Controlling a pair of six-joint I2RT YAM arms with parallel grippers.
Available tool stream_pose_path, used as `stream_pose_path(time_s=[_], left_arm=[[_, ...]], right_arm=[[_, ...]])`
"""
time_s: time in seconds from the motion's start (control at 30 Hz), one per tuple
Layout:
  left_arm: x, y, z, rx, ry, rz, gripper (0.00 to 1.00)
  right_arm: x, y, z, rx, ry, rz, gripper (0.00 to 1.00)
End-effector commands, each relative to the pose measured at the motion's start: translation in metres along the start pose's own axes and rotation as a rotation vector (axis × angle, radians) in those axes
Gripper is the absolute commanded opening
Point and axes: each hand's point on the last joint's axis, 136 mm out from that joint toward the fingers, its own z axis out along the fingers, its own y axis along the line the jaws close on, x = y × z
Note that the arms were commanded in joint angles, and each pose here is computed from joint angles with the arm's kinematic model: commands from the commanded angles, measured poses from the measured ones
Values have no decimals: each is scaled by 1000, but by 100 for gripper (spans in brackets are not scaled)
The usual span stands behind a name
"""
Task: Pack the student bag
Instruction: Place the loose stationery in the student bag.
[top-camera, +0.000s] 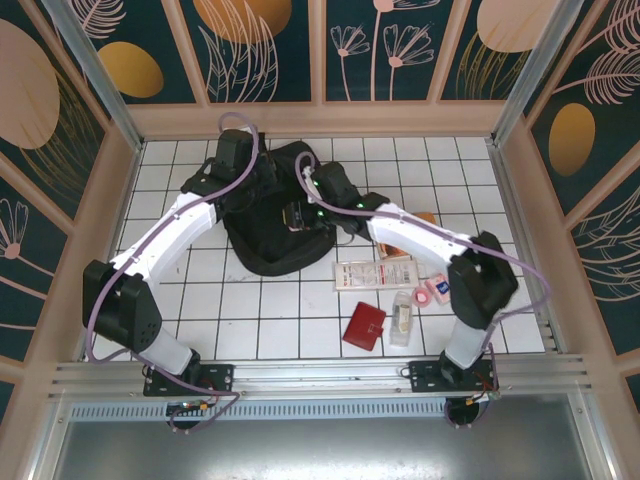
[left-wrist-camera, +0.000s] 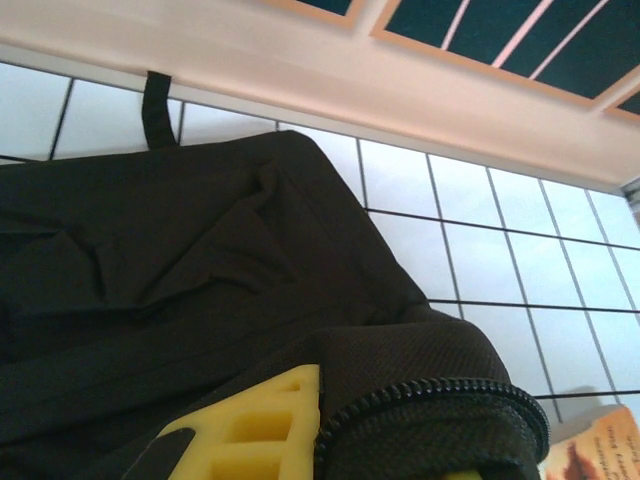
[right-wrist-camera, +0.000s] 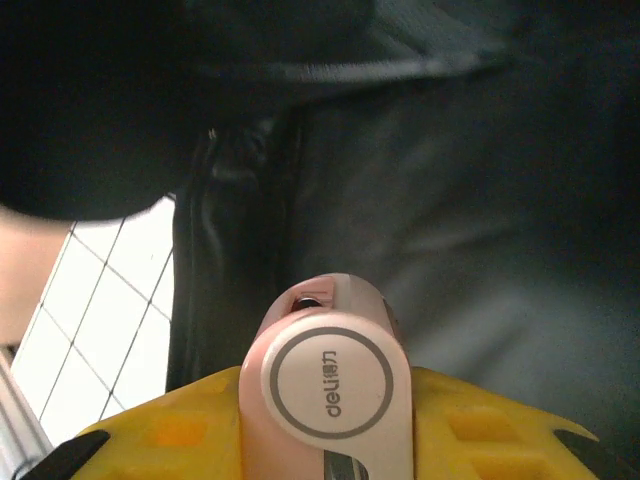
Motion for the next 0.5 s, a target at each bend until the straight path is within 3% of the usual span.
stream_pose_path(time_s=[0.0,0.27,0.37,0.47], left_arm=[[-28,-33,-12,139,-56,-36,0],[-22,-44,-15,221,-44,-66,0],[-20,-42,-18,226,-61,-65,0],[-22,-29,-17,164,-85,-54,0]], right_arm=[[-20,-10,28,42,-41,117,35],[-80,-40,78,159,-216,294,41],[-100,-38,92,110,-255,315,50],[-110,-31,102,67,-257,305,68]])
